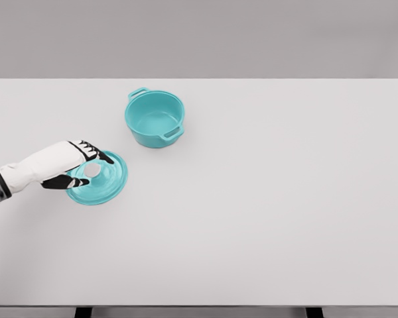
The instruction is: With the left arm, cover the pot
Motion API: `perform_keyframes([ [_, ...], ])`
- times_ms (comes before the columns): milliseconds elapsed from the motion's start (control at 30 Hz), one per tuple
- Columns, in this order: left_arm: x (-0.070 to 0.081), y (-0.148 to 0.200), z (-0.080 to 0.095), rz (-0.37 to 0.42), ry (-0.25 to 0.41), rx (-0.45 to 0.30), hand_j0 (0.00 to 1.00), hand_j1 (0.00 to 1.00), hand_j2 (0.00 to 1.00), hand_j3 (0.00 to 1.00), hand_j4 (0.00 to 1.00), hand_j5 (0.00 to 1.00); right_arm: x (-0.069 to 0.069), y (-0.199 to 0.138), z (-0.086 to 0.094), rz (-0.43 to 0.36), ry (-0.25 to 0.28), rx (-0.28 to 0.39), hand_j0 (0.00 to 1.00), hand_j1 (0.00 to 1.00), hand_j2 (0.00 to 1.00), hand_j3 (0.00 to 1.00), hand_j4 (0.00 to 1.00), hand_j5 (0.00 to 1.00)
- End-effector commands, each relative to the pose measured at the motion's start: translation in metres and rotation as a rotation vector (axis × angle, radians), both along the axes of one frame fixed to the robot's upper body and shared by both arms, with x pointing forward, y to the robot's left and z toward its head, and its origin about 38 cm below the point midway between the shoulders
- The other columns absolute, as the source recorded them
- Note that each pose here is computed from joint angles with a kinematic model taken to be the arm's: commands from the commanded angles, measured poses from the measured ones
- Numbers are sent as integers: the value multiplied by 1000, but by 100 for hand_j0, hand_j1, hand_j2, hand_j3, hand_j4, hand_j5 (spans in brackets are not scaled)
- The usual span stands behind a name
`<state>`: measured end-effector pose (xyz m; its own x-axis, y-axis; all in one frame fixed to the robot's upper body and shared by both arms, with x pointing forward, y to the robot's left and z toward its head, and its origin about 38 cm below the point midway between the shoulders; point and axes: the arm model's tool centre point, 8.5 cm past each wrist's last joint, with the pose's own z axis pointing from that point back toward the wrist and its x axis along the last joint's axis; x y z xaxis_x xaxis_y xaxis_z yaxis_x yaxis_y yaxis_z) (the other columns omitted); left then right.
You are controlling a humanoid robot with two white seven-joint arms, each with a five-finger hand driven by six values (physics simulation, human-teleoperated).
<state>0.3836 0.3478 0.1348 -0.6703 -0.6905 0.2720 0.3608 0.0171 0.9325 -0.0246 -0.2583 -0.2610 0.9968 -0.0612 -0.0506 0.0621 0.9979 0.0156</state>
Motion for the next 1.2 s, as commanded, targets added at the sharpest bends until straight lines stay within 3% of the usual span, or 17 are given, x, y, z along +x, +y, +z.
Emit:
perform_keyframes([
  [0,0,0,-1,2,2,-4,74,74,74,74,74,74,0,0,0,0,-1,0,100,100,100,100,100,100],
  [933,2,3,-12,16,20,16,67,67,67,67,67,67,0,0,0,0,1,1,100,100,100,100,100,100],
  [1167,2,1,-13,15,22,12,58,58,58,58,58,58,0,0,0,0,-1,0,100,100,100,100,100,100],
])
